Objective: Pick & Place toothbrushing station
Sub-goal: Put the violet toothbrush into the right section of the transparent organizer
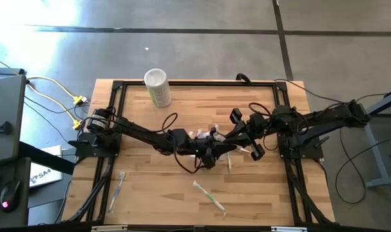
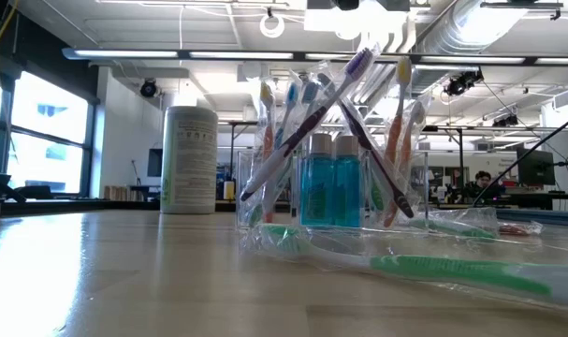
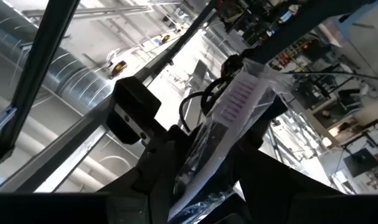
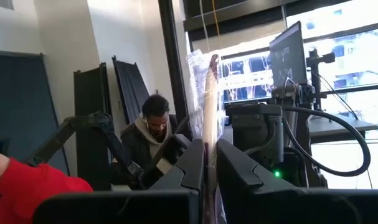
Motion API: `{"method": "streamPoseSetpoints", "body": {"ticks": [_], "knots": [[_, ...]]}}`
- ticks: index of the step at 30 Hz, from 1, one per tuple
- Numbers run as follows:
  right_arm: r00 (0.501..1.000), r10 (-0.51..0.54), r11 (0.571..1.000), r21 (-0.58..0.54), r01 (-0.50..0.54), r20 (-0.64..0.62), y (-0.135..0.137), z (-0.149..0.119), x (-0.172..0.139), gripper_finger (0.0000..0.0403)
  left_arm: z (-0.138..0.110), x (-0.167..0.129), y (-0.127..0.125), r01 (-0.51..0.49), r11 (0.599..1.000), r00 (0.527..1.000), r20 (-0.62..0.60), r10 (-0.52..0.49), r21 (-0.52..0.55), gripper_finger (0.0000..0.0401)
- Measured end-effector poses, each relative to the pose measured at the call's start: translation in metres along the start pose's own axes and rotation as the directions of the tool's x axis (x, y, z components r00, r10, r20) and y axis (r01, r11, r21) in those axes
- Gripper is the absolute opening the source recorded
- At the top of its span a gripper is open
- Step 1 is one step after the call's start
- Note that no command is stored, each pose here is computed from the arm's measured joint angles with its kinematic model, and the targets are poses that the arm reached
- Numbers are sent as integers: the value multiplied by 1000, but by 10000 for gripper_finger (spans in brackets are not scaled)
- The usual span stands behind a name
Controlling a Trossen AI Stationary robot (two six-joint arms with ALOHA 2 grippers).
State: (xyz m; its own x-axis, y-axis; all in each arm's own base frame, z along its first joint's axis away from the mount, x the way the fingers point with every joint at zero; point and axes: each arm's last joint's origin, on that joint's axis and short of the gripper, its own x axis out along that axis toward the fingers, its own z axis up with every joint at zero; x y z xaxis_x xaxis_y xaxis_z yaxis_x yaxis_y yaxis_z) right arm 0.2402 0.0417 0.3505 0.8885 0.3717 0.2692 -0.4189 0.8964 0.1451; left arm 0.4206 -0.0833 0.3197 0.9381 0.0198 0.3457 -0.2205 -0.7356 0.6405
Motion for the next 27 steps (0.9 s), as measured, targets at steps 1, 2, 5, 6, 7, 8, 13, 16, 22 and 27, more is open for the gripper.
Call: {"method": "streamPoseSetpoints", "body": {"ticks": [1,2,5,6,7,8,13,16,22,27], "knots": [[1000,3,1000,0,-3,-1,0,0,0,18,0,0,0,4,1000,1000,2,-4,-15,159],[1000,8,1000,1,-8,-4,0,0,0,18,1,0,0,9,999,1000,6,-8,-32,159],[1000,13,1000,1,-13,-8,0,-1,0,18,1,0,-1,18,998,1000,9,-18,-63,142],[1000,13,1000,1,-13,-7,0,0,0,18,1,0,-1,24,998,1000,5,-24,-63,130],[1000,11,1000,1,-11,-7,0,0,0,18,1,0,-1,31,998,1000,1,-31,-62,115],[1000,9,1000,5,-8,-7,0,0,0,18,1,0,-1,34,998,999,-1,-34,-60,97],[1000,-11,1000,19,12,-8,-1,-1,0,18,2,0,-1,52,997,999,-9,-52,-52,15],[1000,-15,1000,16,15,-7,-2,-1,0,18,2,0,0,53,997,998,-12,-54,-58,17],[999,-18,1000,18,19,-32,-5,-2,-1,49,6,-2,5,74,990,997,-28,-78,-123,7],[1000,-8,1000,15,9,-25,-4,0,-3,114,8,-3,8,87,988,995,-45,-94,-130,5]]}}
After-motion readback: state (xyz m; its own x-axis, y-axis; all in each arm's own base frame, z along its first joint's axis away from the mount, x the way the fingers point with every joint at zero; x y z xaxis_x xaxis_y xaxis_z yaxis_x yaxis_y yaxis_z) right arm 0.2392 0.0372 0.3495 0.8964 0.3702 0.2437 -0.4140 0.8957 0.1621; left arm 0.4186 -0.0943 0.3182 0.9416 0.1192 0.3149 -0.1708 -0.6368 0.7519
